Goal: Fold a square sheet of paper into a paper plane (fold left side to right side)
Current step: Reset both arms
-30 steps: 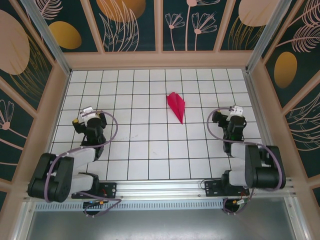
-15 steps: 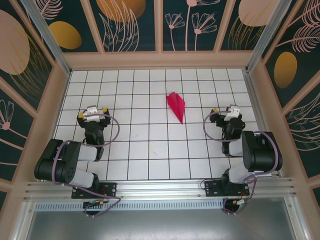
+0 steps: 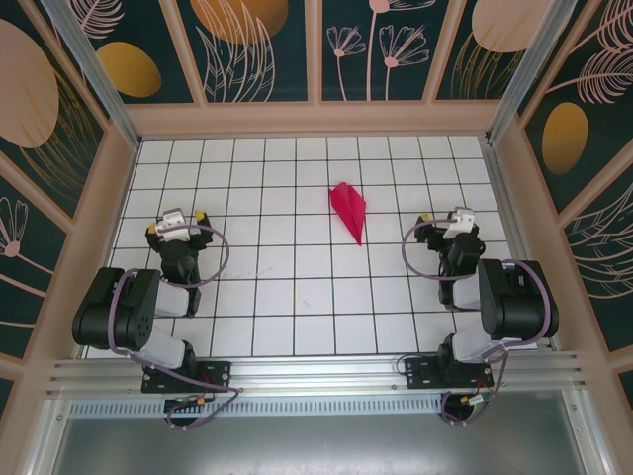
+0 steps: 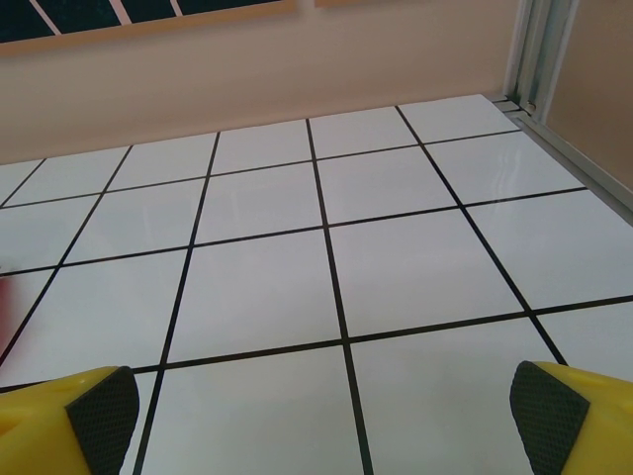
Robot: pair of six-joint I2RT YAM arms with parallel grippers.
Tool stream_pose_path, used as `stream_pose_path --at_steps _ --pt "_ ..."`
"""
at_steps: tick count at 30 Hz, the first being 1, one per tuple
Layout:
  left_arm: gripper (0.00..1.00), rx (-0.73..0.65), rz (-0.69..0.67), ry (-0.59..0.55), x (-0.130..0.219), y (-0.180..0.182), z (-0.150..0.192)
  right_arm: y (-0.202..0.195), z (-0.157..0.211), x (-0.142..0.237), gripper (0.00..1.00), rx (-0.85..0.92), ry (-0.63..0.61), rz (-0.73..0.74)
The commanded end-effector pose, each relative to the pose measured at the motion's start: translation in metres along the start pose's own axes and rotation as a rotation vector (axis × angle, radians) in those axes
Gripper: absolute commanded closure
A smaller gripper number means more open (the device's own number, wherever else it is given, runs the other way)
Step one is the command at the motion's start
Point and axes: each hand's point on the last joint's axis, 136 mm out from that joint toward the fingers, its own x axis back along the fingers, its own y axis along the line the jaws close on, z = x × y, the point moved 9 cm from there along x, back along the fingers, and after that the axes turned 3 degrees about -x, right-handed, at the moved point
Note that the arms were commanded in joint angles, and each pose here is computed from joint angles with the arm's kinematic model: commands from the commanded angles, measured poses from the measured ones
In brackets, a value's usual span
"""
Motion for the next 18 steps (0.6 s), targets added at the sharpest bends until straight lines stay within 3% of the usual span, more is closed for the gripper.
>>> stream_pose_path --at_steps 1,18 --pt "0.02 0.040 0.014 -0.027 -0.0031 -0.0009 -0.0063 0.0037 -0.0114 -0.0031 0.01 -0.004 -0.057 -0.031" --pt "0.01 0.040 0.012 -0.033 -0.0020 -0.0004 -0.0066 0.0039 -0.0107 -0.0033 0.01 -0.003 -0.053 -0.031"
